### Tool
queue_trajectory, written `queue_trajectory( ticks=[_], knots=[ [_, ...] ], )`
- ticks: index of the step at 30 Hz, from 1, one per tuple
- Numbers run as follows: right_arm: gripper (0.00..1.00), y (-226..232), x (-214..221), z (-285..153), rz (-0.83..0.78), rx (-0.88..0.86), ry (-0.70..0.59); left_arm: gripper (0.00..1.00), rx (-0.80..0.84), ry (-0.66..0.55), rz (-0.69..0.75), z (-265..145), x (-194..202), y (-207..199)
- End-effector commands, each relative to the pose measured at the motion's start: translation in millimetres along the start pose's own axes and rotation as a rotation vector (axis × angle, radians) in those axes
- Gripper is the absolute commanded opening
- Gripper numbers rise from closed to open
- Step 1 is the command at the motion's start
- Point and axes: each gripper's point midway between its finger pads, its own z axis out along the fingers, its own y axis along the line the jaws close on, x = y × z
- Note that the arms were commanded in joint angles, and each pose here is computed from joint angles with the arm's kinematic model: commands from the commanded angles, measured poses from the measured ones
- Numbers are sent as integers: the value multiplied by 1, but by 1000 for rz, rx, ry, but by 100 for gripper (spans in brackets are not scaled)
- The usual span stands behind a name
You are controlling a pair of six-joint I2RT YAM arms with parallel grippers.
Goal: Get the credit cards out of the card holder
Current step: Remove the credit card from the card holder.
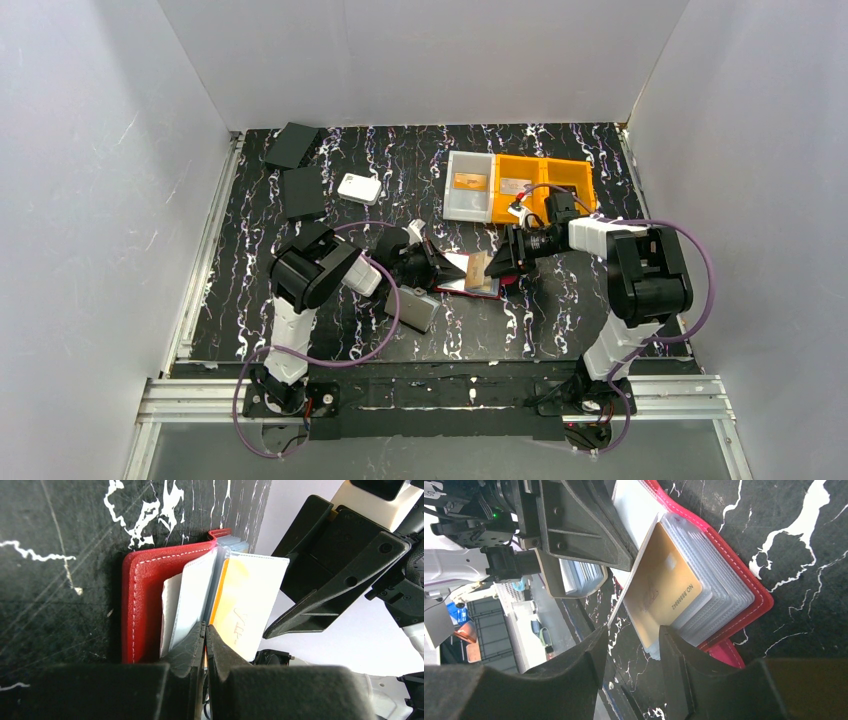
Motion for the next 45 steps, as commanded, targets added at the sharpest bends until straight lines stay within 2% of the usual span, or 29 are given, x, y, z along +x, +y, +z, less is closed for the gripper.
queue_trajectory(
  ticks=[1,7,14,26,36,45],
  knots=[
    [51,-5,3,7,-10,22,27,3,-19,13,4,-1,1,8],
    [45,-6,-2,6,-62,85,31,3,-21,20,0,-1,2,9],
    [49,21,-11,3,-116,-14,10,3,-18,28,-3,0,2,8],
    [52,38,-19,-7,-190,-31,-25,3,-22,29,-4,-1,3,8],
    [53,26,-11,6,-99,-58,23,3,-23,35,-6,-1,4,9],
    [51,19,-7,19,-107,-11,64,3,-11,45,-2,0,4,4]
  ],
)
